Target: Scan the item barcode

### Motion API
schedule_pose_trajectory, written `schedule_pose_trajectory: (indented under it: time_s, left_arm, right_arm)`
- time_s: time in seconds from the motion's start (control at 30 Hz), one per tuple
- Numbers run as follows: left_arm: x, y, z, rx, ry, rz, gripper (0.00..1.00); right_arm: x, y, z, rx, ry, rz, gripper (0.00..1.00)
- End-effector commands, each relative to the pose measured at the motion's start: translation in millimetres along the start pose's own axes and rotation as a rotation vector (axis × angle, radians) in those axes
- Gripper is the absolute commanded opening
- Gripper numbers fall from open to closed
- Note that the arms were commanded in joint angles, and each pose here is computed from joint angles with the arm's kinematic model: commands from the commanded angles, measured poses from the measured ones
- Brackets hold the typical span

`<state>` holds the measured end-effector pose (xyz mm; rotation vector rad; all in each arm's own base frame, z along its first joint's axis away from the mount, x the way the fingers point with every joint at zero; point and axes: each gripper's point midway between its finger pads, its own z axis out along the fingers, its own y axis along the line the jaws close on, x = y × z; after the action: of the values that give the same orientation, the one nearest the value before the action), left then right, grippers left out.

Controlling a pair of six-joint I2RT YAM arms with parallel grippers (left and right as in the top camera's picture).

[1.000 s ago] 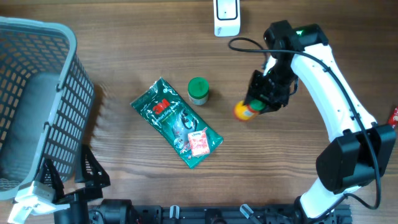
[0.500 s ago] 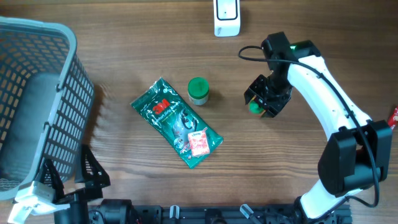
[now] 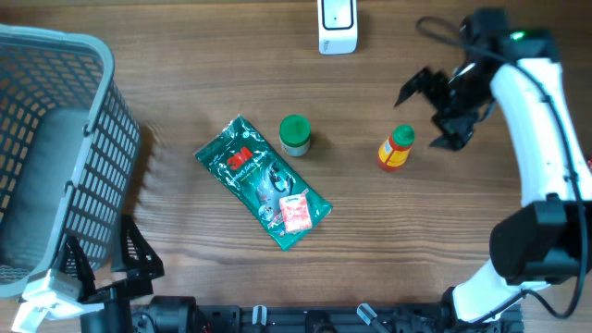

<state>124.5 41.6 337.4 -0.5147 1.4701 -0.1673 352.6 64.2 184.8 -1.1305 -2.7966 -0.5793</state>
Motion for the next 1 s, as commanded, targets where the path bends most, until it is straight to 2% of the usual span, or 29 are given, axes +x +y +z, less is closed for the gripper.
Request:
schedule_pose_trajectory:
  time_s: [0.0, 0.13, 0.2, 0.33, 0.4, 0.57, 0.83, 0.93, 0.97]
  left_arm:
    - [-0.8, 0.2, -0.5, 0.001, -0.005, -0.006, 1.0]
    - [-0.8, 0.1, -0.5, 0.002, -0.004, -0.006, 1.0]
    - [-0.8, 0.2, -0.5, 0.001, -0.005, -0.006, 1.0]
    - [-0.8, 0.2, -0.5, 0.001, -0.005, -0.006, 1.0]
    - [-0.8, 0.2, -0.5, 0.001, -0.005, -0.006, 1.0]
    - [-0.7, 0.2, -0.5, 0.001, -0.004, -0.006, 1.0]
    - [-0.7, 0.2, -0.5, 0.002, -0.004, -0.006, 1.0]
    - [-0.7, 0.2, -0.5, 0.001, -0.004, -0.006, 1.0]
    - [-0.7, 0.2, -0.5, 0.001, -0.004, -0.006, 1.0]
  right_arm:
    - [-18.6, -1.2, -35.2, -0.078, -0.071, 0.065, 1.0]
    - [-49.3, -41.6, -15.3, -0.049, -0.046, 0.257, 1.0]
    - [-51.4, -58.1, 20.4, -0.028, 0.031, 0.301, 1.0]
    - [-33.9, -62.0, 93.1, -0.118, 0.262, 0.317, 1.0]
    - [-24.4, -59.0, 113.2, -0.172, 0.373, 0.326, 1.0]
    - [-17.8, -50.4, 130.0, -0.244, 0.455, 0.27, 1.0]
    - [0.7, -23.2, 145.7, -0.289, 0.482, 0.192, 0.99]
    - [3.2, -22.3, 146.7, -0.285, 0.486, 0.186, 0.86]
    - [4.2, -22.1, 147.4, -0.282, 0.486, 0.182, 0.74]
